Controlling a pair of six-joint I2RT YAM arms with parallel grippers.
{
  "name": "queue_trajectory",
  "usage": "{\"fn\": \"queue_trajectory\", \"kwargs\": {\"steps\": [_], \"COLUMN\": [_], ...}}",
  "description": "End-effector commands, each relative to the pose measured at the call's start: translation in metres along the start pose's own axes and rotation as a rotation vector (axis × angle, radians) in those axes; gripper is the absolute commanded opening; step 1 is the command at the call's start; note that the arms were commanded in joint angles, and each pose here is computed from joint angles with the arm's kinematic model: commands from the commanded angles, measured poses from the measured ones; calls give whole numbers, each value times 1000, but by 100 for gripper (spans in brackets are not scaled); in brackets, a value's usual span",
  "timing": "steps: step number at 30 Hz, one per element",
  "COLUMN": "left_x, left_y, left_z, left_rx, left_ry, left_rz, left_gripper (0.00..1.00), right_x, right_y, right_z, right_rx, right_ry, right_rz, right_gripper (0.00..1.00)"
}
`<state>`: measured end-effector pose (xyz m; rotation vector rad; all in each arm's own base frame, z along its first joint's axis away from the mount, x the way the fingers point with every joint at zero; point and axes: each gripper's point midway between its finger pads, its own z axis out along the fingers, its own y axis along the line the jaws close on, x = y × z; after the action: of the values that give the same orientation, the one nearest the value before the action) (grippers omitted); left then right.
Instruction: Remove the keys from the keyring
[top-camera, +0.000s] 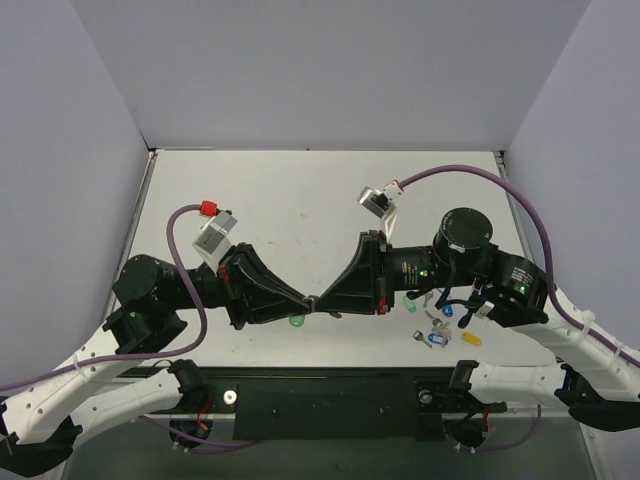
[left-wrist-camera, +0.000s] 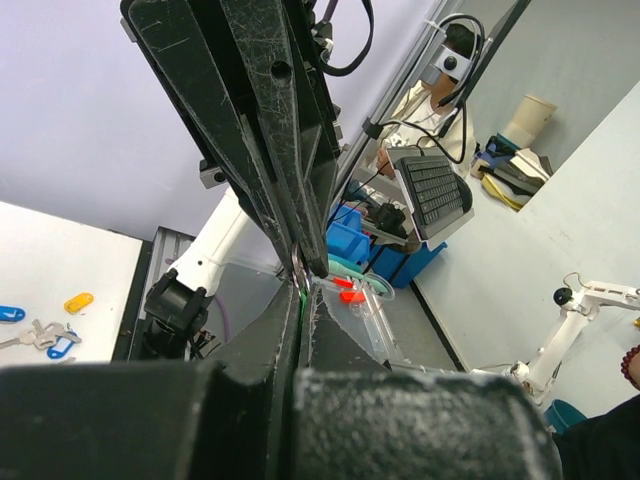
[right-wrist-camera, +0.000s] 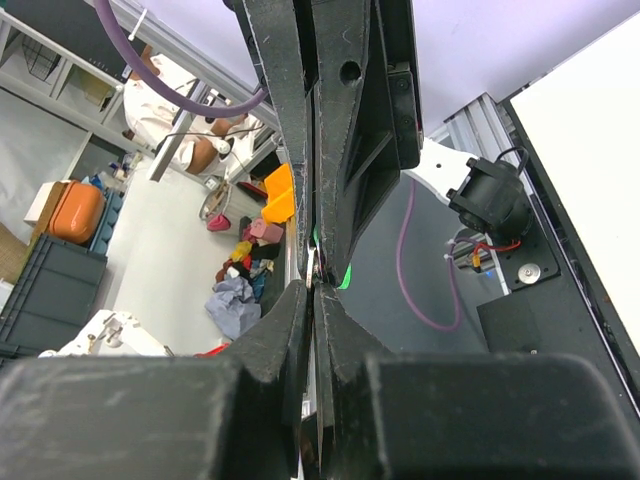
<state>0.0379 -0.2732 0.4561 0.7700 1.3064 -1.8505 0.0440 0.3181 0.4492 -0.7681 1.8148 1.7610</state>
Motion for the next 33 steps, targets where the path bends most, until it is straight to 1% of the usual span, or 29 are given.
{"fn": "queue_trajectory", "kwargs": {"steps": [1, 2, 3, 5, 7, 10, 16, 33], "left_x": [-12, -14, -14, -14, -15, -17, -20, -28], "left_y": [-13, -13, -13, -11, -13, -14, -15, -10], "left_z": [1, 1, 2, 2, 2, 3, 5, 6], "left_rx": [25, 23, 21, 18, 22, 29, 29, -6], "left_ry": [-23, -28, -30, -33, -36, -43, -51, -94], "left_rz": [39, 41, 38, 35, 33, 31, 14, -17], "left_gripper": [0, 0, 0, 0, 0, 0, 0, 0], "right_x": [-19, -20, -21, -24, -28, -34, -36, -33], "right_y": [22, 21, 20, 18, 16, 9, 6, 11], "right_z": [-9, -11, -11, -14, -18, -23, -25, -13], "right_rx": [-50, -42, -35, -11, 12, 63, 82, 35], "right_ry": [-74, -81, -89, -109, -139, -176, -192, -152], "right_rz": [-52, -53, -53, -64, -77, -93, -98, -76], "right_gripper": [0, 0, 8, 16, 18, 19, 19, 21]}}
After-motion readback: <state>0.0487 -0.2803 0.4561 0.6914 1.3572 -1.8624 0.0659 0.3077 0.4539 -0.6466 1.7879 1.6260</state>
